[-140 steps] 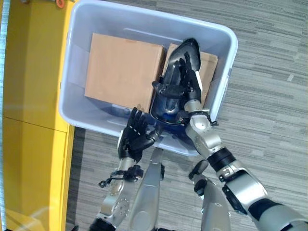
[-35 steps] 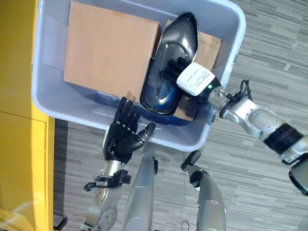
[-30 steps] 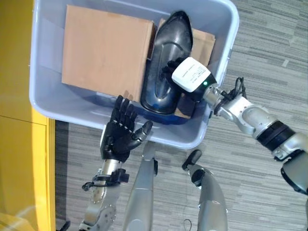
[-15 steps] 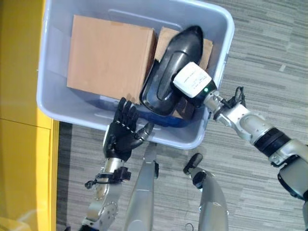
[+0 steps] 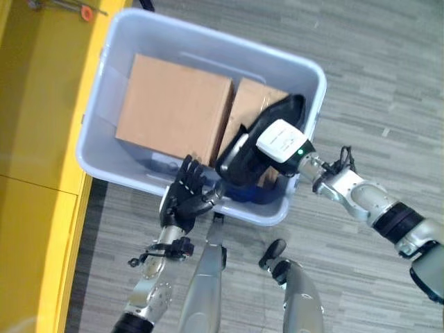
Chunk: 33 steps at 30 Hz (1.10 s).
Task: Move parts from the plastic box to the shelf.
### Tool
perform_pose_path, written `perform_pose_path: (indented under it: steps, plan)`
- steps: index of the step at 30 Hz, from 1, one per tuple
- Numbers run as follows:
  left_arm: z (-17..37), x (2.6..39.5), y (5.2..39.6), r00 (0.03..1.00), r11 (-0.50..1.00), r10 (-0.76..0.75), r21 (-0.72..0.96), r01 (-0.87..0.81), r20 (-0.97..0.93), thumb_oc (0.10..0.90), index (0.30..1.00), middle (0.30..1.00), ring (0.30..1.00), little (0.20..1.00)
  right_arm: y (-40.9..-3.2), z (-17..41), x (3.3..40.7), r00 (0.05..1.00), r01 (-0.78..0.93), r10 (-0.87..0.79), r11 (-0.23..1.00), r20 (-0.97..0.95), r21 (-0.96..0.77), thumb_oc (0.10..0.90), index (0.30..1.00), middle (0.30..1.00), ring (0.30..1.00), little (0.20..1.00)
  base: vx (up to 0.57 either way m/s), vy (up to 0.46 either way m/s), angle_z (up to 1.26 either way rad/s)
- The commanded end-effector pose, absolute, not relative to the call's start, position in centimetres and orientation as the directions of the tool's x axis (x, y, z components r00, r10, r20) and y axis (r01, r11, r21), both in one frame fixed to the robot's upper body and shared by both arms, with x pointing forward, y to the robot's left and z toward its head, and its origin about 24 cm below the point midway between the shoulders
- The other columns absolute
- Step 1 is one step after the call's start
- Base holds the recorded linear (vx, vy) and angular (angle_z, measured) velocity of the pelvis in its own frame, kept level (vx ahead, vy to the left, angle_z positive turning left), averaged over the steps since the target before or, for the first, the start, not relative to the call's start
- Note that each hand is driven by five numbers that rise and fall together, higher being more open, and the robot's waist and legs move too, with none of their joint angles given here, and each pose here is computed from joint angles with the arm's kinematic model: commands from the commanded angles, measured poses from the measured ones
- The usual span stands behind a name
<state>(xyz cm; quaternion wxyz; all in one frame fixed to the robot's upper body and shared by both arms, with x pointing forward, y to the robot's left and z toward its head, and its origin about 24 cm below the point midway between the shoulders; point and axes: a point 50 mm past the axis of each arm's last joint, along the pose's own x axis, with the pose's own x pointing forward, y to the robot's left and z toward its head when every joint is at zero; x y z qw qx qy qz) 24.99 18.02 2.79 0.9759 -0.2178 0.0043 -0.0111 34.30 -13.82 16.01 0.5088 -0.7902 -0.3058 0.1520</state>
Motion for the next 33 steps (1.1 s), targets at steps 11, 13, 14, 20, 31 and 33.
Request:
perform_pose_path:
  steps: [11,13,14,20,31,33]
  plan:
    - [6.8,25.1,23.0,0.971,0.984,0.146,-0.13,-0.123,0.188,0.9,1.0,1.0,1.0,1.0,-13.4,28.8,30.6,0.528,0.654,0.702,0.022,0.478,-0.756,0.4,0.3,0.3,0.3,0.3,0.08,0.005,0.0]
    - [6.8,25.1,23.0,0.972,0.984,0.144,-0.127,-0.121,0.187,0.9,1.0,1.0,1.0,1.0,-13.5,28.7,30.5,0.53,0.654,0.7,0.022,0.478,-0.757,0.4,0.3,0.3,0.3,0.3,0.0,0.0,0.0]
    - [6.8,25.1,23.0,0.972,0.984,0.144,-0.127,-0.121,0.187,0.9,1.0,1.0,1.0,1.0,-13.5,28.7,30.5,0.53,0.653,0.7,0.022,0.478,-0.757,0.4,0.3,0.3,0.3,0.3,0.0,0.0,0.0]
    - [9.0,25.1,24.7,0.935,0.944,0.152,0.232,-0.233,0.321,0.9,1.0,1.0,1.0,1.0,-13.0,28.1,29.8,0.504,0.541,0.677,0.237,0.536,-0.807,0.4,0.3,0.3,0.3,0.3,0.07,0.0,0.04]
    - [16.5,23.8,24.3,0.715,0.325,-0.233,0.746,-0.581,0.659,0.9,1.0,1.0,1.0,1.0,-13.4,26.5,27.6,0.452,0.4,0.653,0.46,0.608,-0.792,0.4,0.3,0.3,0.3,0.3,0.12,0.0,0.0]
    - [17.0,23.7,23.9,0.69,0.288,-0.275,0.743,-0.605,0.669,0.9,1.0,1.0,1.0,1.0,-13.4,26.3,27.5,0.455,0.384,0.653,0.47,0.606,-0.795,0.4,0.3,0.3,0.3,0.3,0.05,0.006,-0.52]
